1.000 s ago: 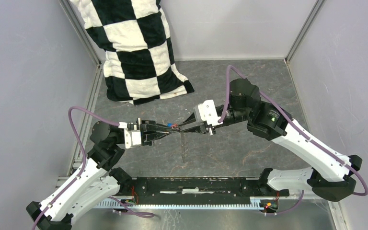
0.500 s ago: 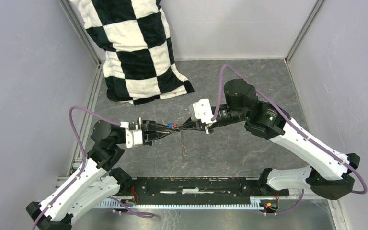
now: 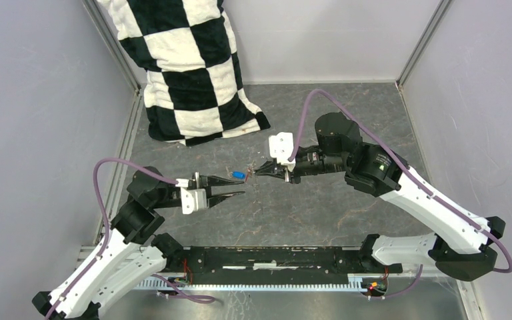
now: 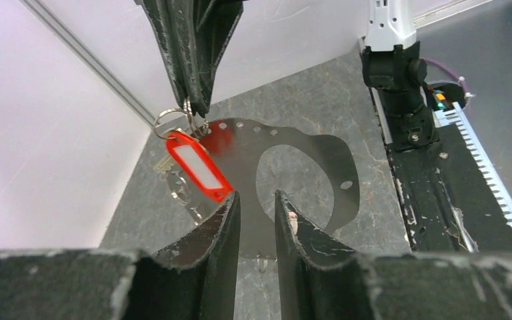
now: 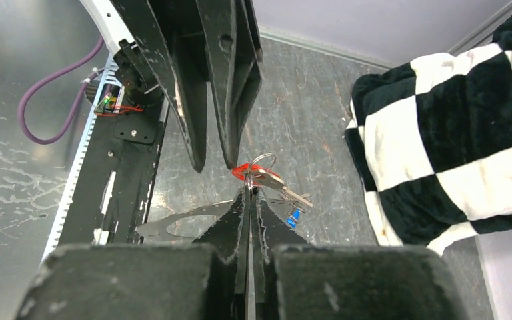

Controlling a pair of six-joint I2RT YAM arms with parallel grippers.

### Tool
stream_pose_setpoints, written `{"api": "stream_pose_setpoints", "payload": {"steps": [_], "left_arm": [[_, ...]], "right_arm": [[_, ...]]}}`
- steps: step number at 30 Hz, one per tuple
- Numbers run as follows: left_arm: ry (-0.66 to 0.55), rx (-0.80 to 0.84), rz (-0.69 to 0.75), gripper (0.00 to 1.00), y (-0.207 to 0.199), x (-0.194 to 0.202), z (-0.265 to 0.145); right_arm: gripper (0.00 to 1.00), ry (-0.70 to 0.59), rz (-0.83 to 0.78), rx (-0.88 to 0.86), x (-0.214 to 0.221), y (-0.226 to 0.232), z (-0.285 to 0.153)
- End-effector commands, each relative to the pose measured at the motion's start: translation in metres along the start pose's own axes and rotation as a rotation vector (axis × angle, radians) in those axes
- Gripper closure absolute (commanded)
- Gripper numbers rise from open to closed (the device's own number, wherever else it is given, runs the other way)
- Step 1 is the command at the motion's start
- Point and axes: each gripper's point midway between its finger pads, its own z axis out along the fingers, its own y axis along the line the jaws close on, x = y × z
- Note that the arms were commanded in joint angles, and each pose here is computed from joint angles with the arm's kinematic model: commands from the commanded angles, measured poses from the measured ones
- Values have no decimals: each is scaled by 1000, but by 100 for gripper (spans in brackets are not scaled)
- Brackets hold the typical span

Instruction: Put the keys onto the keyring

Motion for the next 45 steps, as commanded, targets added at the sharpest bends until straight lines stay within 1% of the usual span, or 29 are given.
{"api": "stream_pose_setpoints", "payload": {"steps": [1, 2, 3, 4, 6, 8, 10, 12, 17, 21, 25, 27, 31, 33, 37, 40, 42, 43, 45], "left_arm": [[34, -64, 71, 68, 10, -2, -8], [28, -95, 74, 60, 15, -4, -9], [18, -126, 71, 43, 22, -7, -8], [12, -146, 66, 33, 26, -8, -8], [6, -138, 63, 28, 28, -10, -5], [3, -95, 42, 24, 22, -8, -1], [-4, -61, 20, 16, 17, -5, 3], [-2, -58, 9, 15, 18, -3, 6], [-1, -68, 26, 24, 23, -4, 6], [14, -93, 22, 34, 27, 0, 6], [-12, -131, 51, 44, 37, -9, 6], [-18, -129, 55, 49, 36, -10, 6], [-23, -105, 69, 56, 30, -9, 6], [-9, -84, 100, 61, 26, -5, 5], [19, -91, 244, 67, 27, 0, -1], [42, -100, 324, 72, 29, 5, -4], [56, -108, 383, 77, 32, 7, -6], [63, -113, 401, 81, 33, 8, -6], [73, -122, 435, 84, 35, 9, -8]], "right_arm": [[100, -25, 17, 19, -11, -3, -6], [100, -20, 27, 10, -10, -2, -4], [100, -15, 36, 2, -9, -2, -2], [100, -11, 48, -11, -7, -1, 0], [100, -16, 64, -28, -8, 1, 4], [100, -23, 72, -34, -9, 1, 5], [100, -29, 82, -42, -10, 2, 8], [100, -33, 85, -50, -10, 3, 10], [100, -37, 91, -53, -10, 3, 11], [100, -31, 99, -63, -6, 4, 14], [100, -25, 109, -60, -3, 5, 14], [100, -22, 119, -51, -2, 3, 14], [100, -25, 137, -31, -2, 0, 13], [100, -31, 145, -16, -1, -1, 11], [100, -53, 158, 10, -3, -5, 6], [100, -67, 176, 16, -1, -7, 4], [100, -79, 192, 14, 0, -8, 3], [100, -87, 197, 13, -1, -8, 2], [100, -99, 210, 10, 0, -8, 1]]}}
